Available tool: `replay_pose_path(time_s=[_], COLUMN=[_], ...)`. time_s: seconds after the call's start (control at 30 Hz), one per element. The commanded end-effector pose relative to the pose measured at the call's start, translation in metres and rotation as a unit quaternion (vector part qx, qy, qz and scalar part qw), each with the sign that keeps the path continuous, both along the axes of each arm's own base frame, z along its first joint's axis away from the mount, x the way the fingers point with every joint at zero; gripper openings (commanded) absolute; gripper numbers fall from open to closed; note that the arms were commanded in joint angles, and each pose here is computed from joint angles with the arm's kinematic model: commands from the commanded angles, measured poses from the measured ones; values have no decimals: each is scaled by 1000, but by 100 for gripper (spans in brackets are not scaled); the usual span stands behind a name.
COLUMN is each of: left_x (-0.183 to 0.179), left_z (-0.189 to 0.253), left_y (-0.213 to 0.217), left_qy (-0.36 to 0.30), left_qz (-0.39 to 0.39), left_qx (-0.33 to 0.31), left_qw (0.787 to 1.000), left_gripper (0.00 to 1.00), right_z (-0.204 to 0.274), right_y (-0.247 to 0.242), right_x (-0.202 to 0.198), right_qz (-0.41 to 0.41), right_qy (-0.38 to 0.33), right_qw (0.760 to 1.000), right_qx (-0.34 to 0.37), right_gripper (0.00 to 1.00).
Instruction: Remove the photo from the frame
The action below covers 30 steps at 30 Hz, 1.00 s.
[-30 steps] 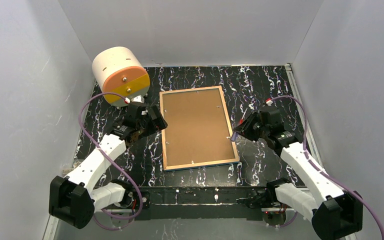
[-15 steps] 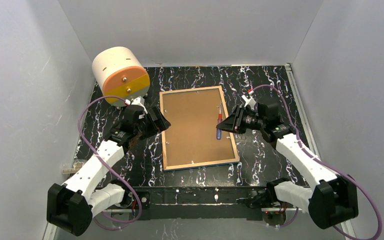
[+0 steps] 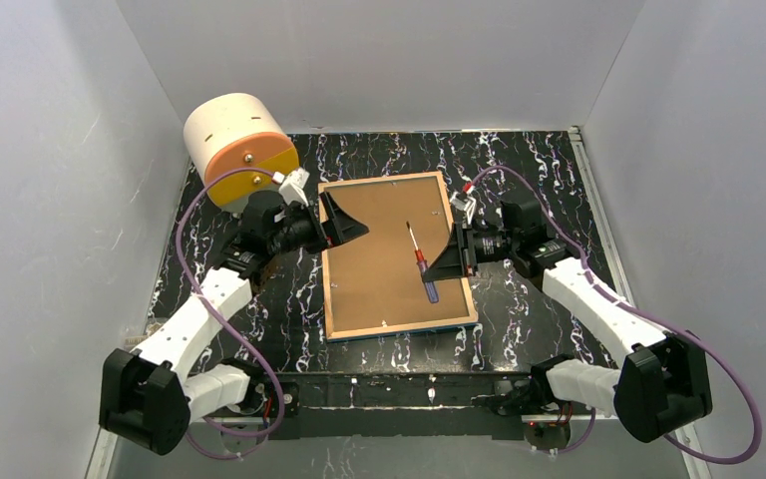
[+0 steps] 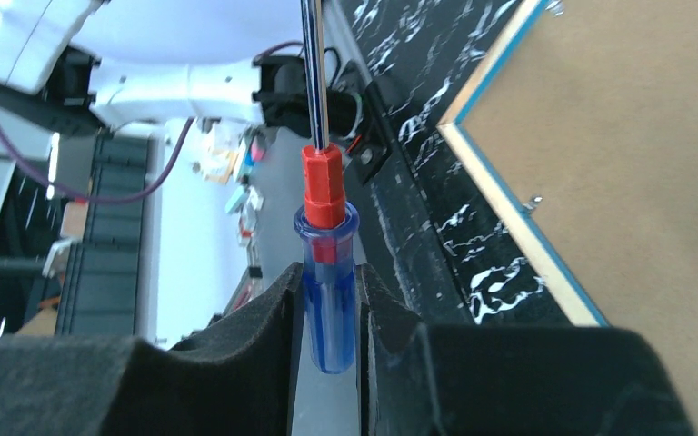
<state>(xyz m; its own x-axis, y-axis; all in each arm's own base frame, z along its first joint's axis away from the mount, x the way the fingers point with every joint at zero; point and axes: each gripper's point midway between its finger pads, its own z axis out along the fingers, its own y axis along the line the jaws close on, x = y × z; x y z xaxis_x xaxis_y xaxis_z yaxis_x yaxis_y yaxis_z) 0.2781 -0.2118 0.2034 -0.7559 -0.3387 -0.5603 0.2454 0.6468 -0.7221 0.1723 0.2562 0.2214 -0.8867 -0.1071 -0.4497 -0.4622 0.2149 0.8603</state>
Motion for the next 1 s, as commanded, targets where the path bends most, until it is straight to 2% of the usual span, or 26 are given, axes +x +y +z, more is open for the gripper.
replay_pose_path(time_s=[0.0,0.1,0.27,0.5,0.8,0.97], left_x=[-13,-12,-25,-48,-60,-67], left_z=[58,70,90,92,86,84], left_y=[-38,-42,-53,-56,-49,-47], left_qy=[-55,-59,-88,-88,-134,-171], left_qz=[-110,-116,-179,-247,-247,-258], left_qx=[-146,-167,-195,-197,-177,-171], left_qw=[982,977,960,945,943,935], left_gripper=[98,98,98,98,98,97], right_z=[27,30,32,32,26,35], right_y=[4,5,8,19,43,41], right_x=[-25,-34,-43,-45,-62,-67], right_qz=[92,116,146,161,195,216], right_qy=[-41,-44,-31,-6,0,-13], right_qw=[994,990,986,983,978,971], right_qx=[52,63,81,82,75,97], right_gripper=[1,1,1,1,1,1])
